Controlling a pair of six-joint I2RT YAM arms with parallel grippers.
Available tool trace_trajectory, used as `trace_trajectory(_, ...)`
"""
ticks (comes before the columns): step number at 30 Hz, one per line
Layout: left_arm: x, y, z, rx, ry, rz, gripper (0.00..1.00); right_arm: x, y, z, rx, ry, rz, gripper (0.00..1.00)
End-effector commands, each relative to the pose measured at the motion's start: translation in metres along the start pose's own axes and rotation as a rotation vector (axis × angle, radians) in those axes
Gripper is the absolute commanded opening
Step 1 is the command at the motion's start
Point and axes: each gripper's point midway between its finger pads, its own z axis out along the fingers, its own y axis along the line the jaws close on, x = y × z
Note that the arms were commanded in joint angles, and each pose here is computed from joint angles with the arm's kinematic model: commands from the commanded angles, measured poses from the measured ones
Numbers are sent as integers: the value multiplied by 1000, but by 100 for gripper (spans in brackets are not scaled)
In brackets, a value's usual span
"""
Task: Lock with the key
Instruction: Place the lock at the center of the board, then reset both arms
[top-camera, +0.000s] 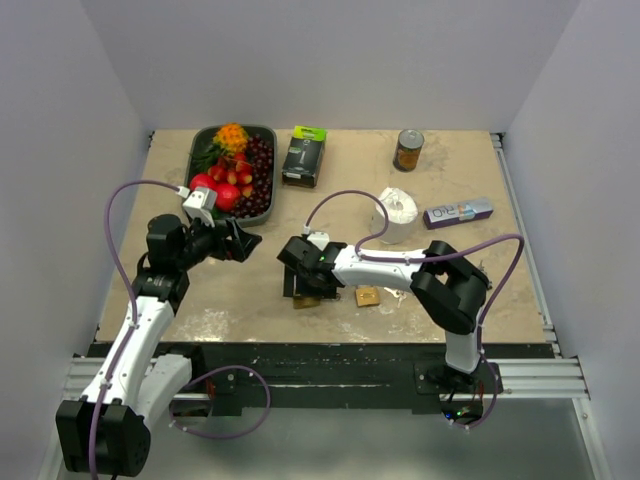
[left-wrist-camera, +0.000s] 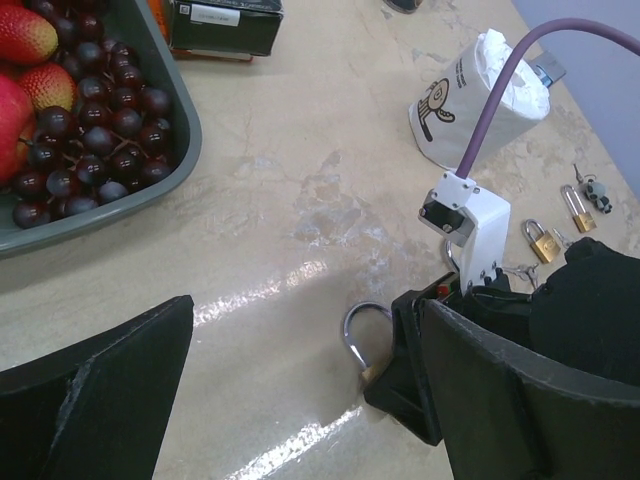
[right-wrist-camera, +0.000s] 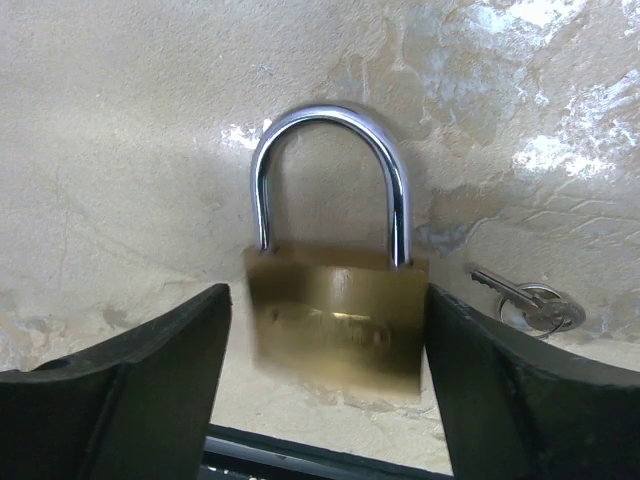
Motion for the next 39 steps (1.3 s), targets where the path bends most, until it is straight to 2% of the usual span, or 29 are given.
trace_trajectory(1,-9,2,2,5,-40,26,99,-13,4,-6,2,-41,40,83)
trace_trajectory(4,-9,2,2,4,-39,27,99,-11,7,-3,-14,-34,36,88)
trace_trajectory(12,-9,3,1,1,-37,20,99,-23,20,-10,-68,-71,18,89)
trace_trajectory(27,-20,3,11,16,101,-5,99,-68,22,-47,-158,-192,18,88)
trace_trajectory(30,-24,1,15,33,161,-6,99,-88,30,-67,-222,-267,-21,88)
trace_trajectory(33,-36,4,19,25,187,17,99,-121,35,-97,-282,-402,-94,91)
trace_trajectory(35,-49,4,22,20,189,34,99,-148,31,-121,-336,-463,-83,98)
trace_trajectory(39,-73,2,28,33,162,82,99,-202,9,-163,-388,-569,-42,99)
